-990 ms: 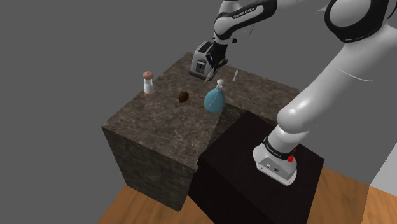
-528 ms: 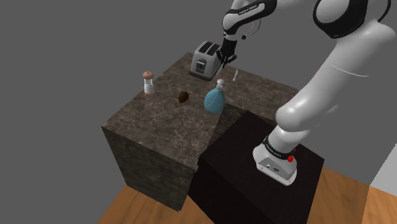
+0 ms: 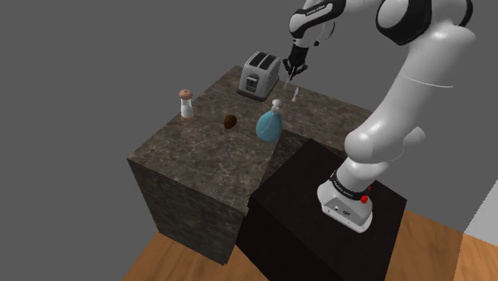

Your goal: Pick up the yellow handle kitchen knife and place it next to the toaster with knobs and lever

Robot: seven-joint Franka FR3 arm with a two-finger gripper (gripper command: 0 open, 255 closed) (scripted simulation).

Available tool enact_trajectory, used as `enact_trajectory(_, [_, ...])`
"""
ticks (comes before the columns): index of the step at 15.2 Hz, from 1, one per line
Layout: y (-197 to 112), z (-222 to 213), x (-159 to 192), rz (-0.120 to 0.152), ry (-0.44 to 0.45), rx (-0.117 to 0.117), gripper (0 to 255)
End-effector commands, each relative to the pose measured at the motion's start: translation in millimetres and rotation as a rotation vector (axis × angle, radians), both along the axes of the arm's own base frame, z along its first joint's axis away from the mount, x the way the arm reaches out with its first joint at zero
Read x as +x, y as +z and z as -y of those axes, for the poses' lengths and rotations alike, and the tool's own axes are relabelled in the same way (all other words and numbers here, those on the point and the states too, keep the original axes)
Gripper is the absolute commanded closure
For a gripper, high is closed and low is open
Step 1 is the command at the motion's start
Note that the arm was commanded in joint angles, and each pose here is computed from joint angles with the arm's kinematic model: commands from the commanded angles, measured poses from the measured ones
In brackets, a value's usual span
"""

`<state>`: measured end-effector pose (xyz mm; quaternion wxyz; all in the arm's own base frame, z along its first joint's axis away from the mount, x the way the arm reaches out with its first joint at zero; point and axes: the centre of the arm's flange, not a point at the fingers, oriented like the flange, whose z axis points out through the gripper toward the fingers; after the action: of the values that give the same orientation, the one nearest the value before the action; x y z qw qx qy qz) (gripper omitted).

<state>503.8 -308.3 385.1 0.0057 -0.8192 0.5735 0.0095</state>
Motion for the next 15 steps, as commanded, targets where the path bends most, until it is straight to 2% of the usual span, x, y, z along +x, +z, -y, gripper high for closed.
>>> enact_trajectory(1, [1.1, 26.7, -2.2, 0.000, 0.001, 0.000, 255])
enact_trajectory(15, [1.1, 211.5, -3.5, 0.000, 0.001, 0.000, 255])
